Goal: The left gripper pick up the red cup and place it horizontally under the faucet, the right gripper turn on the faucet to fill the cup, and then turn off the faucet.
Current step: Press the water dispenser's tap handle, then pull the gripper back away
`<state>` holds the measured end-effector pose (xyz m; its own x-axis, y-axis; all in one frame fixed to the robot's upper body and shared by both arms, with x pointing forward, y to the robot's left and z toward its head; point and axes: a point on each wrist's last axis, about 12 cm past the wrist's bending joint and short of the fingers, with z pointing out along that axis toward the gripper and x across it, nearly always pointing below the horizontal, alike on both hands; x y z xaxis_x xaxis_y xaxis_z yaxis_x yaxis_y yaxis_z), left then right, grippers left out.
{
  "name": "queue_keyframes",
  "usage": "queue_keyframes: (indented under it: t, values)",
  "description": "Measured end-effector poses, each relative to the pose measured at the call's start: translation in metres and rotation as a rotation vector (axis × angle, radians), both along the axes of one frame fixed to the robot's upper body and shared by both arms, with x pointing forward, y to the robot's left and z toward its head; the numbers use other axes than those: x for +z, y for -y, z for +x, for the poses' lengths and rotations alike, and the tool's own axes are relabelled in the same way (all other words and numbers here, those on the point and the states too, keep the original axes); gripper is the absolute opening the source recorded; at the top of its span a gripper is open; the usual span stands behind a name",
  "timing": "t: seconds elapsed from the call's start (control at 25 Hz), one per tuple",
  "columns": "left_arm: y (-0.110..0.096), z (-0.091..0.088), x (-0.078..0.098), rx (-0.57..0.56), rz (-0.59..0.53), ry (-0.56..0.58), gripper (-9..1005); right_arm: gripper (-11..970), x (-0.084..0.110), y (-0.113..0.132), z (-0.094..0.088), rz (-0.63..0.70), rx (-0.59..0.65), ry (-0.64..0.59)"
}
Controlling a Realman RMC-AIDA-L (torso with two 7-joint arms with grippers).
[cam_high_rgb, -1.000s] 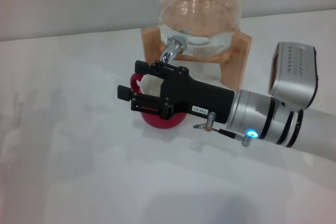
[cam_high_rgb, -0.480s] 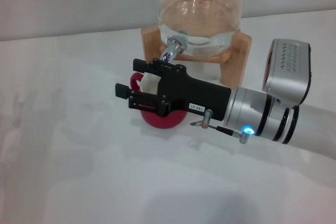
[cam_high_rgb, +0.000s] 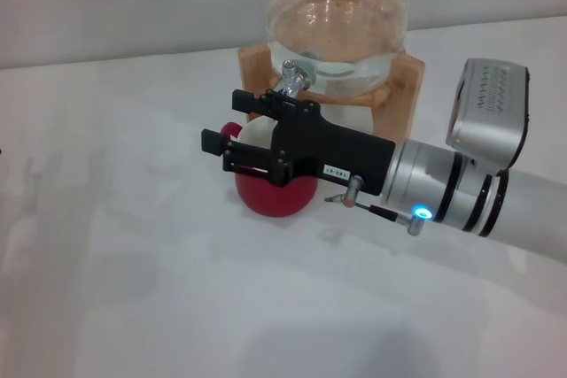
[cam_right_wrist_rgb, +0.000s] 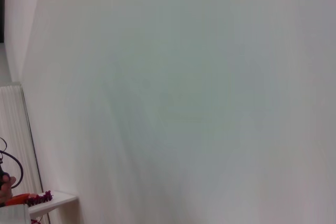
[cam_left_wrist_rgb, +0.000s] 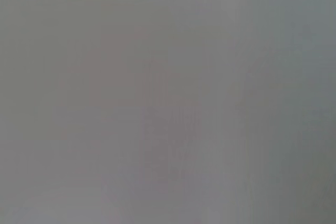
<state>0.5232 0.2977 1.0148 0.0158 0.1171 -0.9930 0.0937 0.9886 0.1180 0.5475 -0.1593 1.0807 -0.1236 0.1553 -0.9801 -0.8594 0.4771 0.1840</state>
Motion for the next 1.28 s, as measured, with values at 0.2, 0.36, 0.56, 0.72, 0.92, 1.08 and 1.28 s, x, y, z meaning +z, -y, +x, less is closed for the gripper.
queue_keyframes:
  t: [0.2,0.36,0.56,0.72,0.92,1.08,1.28]
  values:
    - [0.0,0.0,0.0,0.0,-0.001,0.0,623,777,-0.002,0.002,-0.002,0.001,-0.006,-0.006]
    - [0.0,0.0,0.0,0.0,0.0,0.001,623,777,-0.003,0.004,-0.004,0.005,-0.01,-0.01]
    - [0.0,0.001,0.001,-0.001,0.0,0.001,623,777,-0.004,0.005,-0.005,0.005,-0.011,-0.011]
    - [0.0,0.001,0.001,0.0,0.001,0.002,623,777,-0.004,0.006,-0.005,0.006,-0.012,-0.011]
    - [0.0,0.001,0.001,0.0,0.001,0.002,623,776,-0.005,0.007,-0.005,0.007,-0.015,-0.013]
    - [0.0,0.001,0.001,-0.002,0.0,0.003,624,776,-0.005,0.01,-0.006,0.01,-0.028,-0.012]
    - [0.0,0.002,0.001,-0.003,0.0,0.004,624,776,-0.005,0.012,-0.006,0.017,-0.038,-0.009]
